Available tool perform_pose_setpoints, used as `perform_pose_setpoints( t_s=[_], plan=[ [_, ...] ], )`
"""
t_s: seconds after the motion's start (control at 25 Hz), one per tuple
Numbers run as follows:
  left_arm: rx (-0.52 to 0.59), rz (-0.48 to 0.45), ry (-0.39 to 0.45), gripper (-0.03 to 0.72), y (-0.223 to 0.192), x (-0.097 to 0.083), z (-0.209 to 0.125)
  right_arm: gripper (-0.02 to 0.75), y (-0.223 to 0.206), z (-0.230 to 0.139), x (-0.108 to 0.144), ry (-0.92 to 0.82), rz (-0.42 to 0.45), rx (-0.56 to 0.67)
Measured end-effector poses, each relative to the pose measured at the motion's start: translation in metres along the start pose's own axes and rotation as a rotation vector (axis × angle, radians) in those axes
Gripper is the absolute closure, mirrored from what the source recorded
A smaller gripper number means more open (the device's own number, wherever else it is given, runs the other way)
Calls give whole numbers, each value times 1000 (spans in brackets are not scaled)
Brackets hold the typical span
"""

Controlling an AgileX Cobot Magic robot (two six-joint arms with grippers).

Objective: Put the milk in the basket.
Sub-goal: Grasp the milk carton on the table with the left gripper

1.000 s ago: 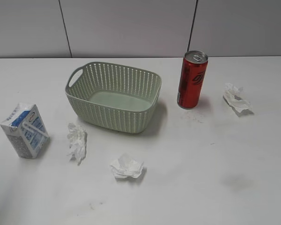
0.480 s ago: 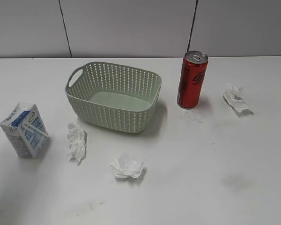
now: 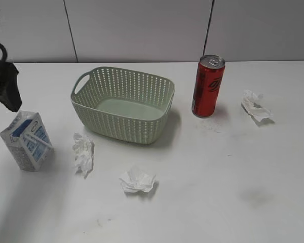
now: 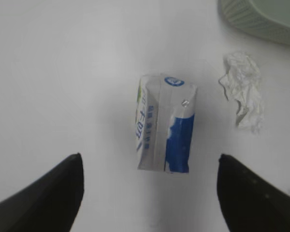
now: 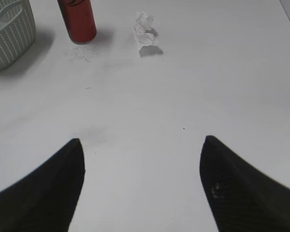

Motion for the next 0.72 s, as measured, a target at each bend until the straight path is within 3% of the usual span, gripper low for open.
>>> perform_pose_setpoints(
  t_s=[0.24, 0.72],
  plan=[
    [54, 5, -43, 28, -31, -6, 7, 150, 0, 0, 0, 0, 0, 0],
    [129, 16, -41, 28, -89, 5, 13, 150, 0, 0, 0, 0, 0, 0]
  ],
)
Point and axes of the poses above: a point on each arm's last joint axis where the gripper is mounted, y pointing back along that axis away from the gripper, x along the wrist's bending axis when the last joint is at zero, z = x × y, the point moved 6 cm from there along -y, pointing out along that axis toward the gripper, and after that the axes turned 6 degrees about -y, right-handed, at the moved point
